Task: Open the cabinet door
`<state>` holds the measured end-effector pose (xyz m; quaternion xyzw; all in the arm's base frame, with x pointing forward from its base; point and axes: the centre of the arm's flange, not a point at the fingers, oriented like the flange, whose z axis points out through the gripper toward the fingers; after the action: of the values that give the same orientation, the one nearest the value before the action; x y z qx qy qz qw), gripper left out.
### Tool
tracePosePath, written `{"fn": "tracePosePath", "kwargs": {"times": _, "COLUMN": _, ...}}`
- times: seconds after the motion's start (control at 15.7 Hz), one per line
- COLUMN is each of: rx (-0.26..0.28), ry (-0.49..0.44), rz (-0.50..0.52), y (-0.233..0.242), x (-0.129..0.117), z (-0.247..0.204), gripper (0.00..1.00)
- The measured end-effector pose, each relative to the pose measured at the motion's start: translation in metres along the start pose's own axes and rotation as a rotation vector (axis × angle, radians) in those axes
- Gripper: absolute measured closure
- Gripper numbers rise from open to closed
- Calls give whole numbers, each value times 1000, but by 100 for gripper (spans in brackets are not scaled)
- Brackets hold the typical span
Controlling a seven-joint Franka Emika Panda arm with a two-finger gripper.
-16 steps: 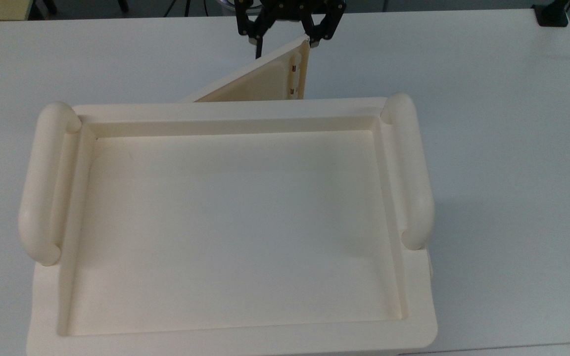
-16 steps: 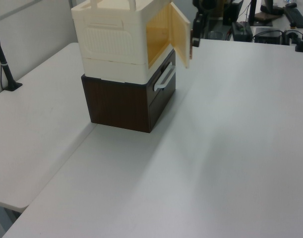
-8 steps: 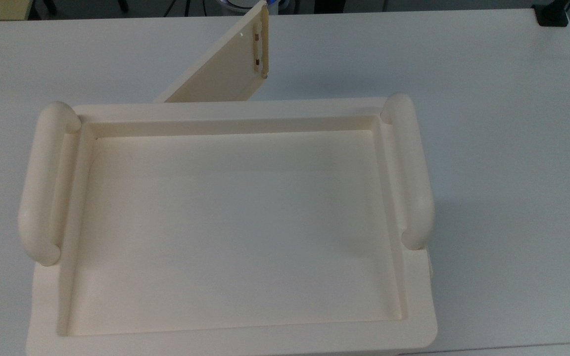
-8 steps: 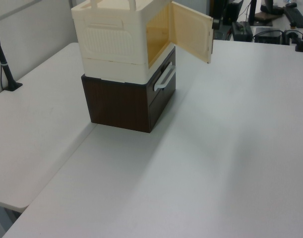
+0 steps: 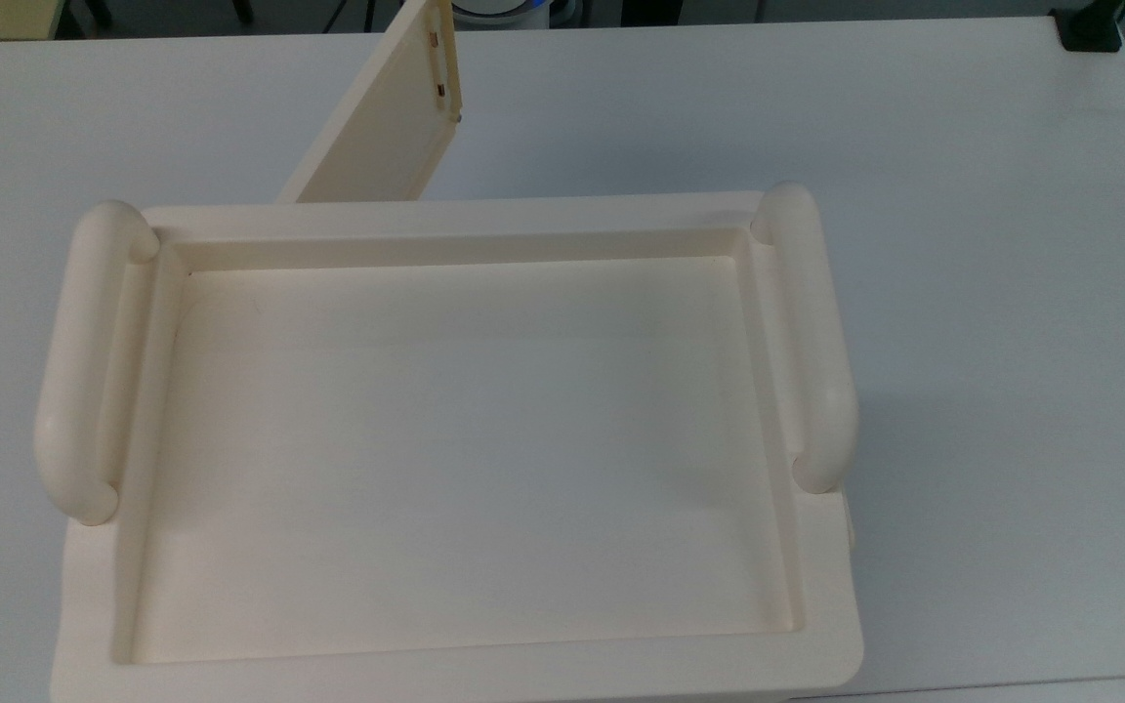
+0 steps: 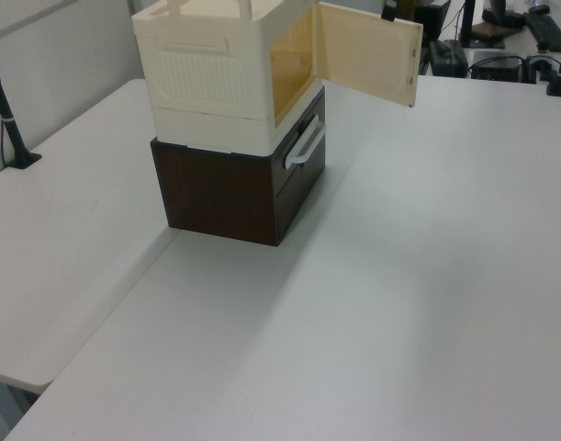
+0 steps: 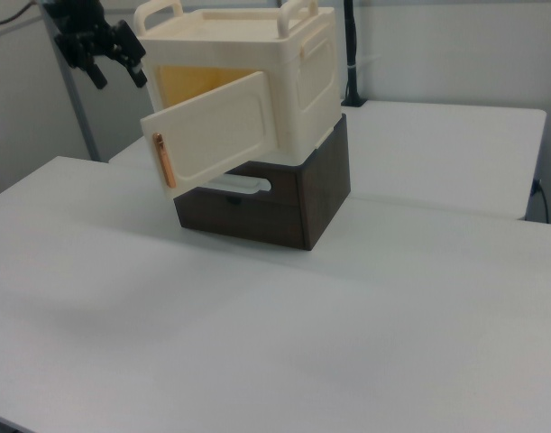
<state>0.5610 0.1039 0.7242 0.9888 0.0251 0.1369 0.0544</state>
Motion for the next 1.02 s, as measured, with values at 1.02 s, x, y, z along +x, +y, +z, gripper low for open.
{"fn": "tracePosePath", "kwargs": {"times": 1.02, "rx": -32, "ry": -142, "rz": 29, "y": 56, "x": 5, "z": 81, "gripper": 0}}
